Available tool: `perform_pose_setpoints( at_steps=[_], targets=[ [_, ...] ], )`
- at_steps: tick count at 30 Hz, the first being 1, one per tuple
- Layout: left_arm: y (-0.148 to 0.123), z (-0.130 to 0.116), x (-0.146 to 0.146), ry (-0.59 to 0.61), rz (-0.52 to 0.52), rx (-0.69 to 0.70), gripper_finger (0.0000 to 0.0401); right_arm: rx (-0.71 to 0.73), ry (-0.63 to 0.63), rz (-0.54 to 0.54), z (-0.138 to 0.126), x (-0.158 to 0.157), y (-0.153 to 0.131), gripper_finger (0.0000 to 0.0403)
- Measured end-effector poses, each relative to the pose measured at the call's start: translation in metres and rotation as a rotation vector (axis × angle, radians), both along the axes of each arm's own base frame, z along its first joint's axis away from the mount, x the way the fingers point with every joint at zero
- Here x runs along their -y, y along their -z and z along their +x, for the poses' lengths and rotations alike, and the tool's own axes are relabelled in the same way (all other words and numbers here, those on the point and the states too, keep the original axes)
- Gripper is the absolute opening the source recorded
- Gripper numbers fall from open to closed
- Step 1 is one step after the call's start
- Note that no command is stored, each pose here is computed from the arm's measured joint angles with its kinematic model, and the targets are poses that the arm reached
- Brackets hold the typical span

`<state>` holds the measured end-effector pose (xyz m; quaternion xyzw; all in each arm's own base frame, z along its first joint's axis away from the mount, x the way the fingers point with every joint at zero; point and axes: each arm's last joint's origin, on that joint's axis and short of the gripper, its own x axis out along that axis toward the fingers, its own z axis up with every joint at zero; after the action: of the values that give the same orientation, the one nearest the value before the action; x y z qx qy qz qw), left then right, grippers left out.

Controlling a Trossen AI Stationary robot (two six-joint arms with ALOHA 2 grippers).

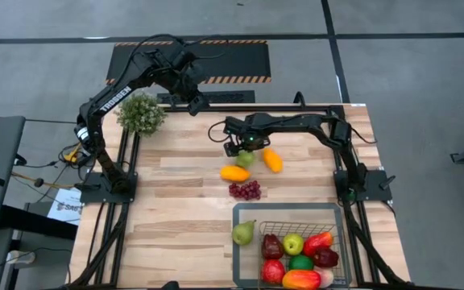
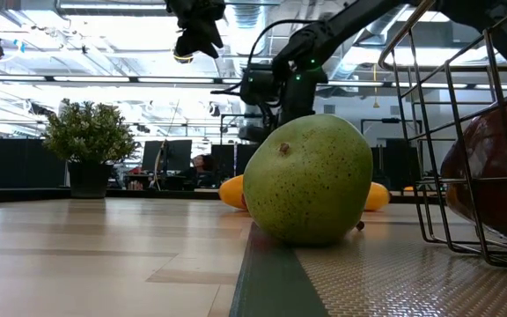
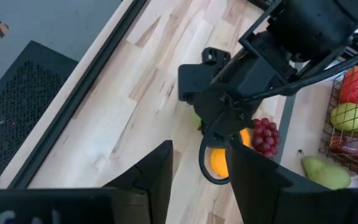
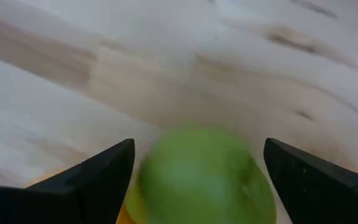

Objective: Build produce basket
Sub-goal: Put the top pear into the wire basket

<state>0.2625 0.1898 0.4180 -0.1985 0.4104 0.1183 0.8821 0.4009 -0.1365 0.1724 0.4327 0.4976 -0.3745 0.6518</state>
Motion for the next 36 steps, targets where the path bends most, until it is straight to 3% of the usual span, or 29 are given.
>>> perform_pose_setpoints(
  at_steps=[7, 15, 22, 25, 29, 36],
  targets=[
    [0.000, 0.000, 0.000, 0.010, 0.009, 0.000, 0.0135, -0.057, -0.031, 0.028, -0.002, -0.012, 0.002, 0.0348],
    [0.000, 0.000, 0.000, 0.016, 0.018, 0.005, 0.0135, -0.049, -0.036, 0.023, -0.004, -0.010, -0.003, 0.0249],
    [0.000, 0.000, 0.000, 0.017, 0.013, -0.003, 0.0135, 0.053, -0.199, -0.062, -0.017, -0.010, -0.051, 0.0197],
    [0.000, 0.000, 0.000, 0.028, 0.022, -0.005, 0.0135, 0.080, -0.279, -0.097, -0.020, -0.015, -0.064, 0.0202],
    [0.000, 0.000, 0.000, 0.034, 0.027, -0.004, 0.0135, 0.066, -0.339, -0.098, -0.015, -0.027, -0.061, 0.0243],
    [0.000, 0.000, 0.000, 0.038, 0.034, -0.005, 0.0135, -0.035, -0.263, -0.040, -0.011, -0.031, -0.035, 0.0331]
  ],
)
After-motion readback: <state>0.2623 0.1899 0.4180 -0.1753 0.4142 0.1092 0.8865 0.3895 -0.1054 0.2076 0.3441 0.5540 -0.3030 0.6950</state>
